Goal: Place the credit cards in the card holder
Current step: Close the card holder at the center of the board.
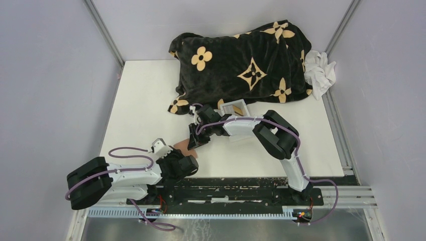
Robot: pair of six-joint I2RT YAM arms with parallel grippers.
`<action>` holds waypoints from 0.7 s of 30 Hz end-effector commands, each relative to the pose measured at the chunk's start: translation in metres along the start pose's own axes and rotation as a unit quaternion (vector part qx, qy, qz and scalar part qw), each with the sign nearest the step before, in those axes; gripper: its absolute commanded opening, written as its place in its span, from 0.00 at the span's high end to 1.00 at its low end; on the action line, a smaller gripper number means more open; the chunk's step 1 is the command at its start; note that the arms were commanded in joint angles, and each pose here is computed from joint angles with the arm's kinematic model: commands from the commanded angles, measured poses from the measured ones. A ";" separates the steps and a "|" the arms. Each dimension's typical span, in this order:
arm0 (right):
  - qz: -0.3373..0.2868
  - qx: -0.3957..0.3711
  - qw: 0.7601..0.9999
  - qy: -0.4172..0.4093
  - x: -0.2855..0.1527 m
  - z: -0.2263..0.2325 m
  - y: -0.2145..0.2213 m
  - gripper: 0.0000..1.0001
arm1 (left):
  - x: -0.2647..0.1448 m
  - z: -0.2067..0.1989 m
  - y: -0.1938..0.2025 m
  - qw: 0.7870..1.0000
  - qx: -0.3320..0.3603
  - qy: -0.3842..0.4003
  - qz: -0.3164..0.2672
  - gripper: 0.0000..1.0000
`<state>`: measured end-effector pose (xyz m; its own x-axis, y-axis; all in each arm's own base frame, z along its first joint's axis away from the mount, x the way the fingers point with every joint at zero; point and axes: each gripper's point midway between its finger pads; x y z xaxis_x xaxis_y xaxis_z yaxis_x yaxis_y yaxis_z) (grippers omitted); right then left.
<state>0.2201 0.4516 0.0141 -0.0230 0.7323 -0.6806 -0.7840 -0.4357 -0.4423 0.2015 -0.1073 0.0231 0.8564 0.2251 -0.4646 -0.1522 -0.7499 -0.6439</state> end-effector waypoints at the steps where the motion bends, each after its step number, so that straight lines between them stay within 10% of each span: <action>1: 0.162 0.049 0.978 0.121 0.024 -0.070 0.123 0.77 | -0.002 0.000 0.013 1.000 -0.006 -0.011 0.027 0.93; 7: 0.163 0.055 0.977 0.126 0.025 -0.075 0.128 0.79 | -0.002 0.000 0.016 0.999 0.001 -0.013 0.030 0.94; 13: 0.088 0.010 0.992 0.090 0.012 -0.045 0.082 0.50 | -0.009 -0.024 -0.008 1.000 -0.008 0.020 0.003 0.87; 21: -0.013 -0.083 0.990 0.112 -0.019 -0.023 0.005 0.38 | -0.039 -0.099 -0.067 0.993 -0.002 0.103 -0.049 0.74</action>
<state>0.2156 0.4555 0.0279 0.0441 0.7481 -0.6621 -0.7232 -0.4333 -0.5378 0.2146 -0.1312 0.0884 0.9108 0.1340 -0.3904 -0.1289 -0.8062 -0.5774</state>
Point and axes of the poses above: each gripper's point midway between its finger pads, its own x axis out along the fingers, its own z axis along the line the jaws close on, y = z × x, and after that the axes turned 11 degrees about -x, right-handed
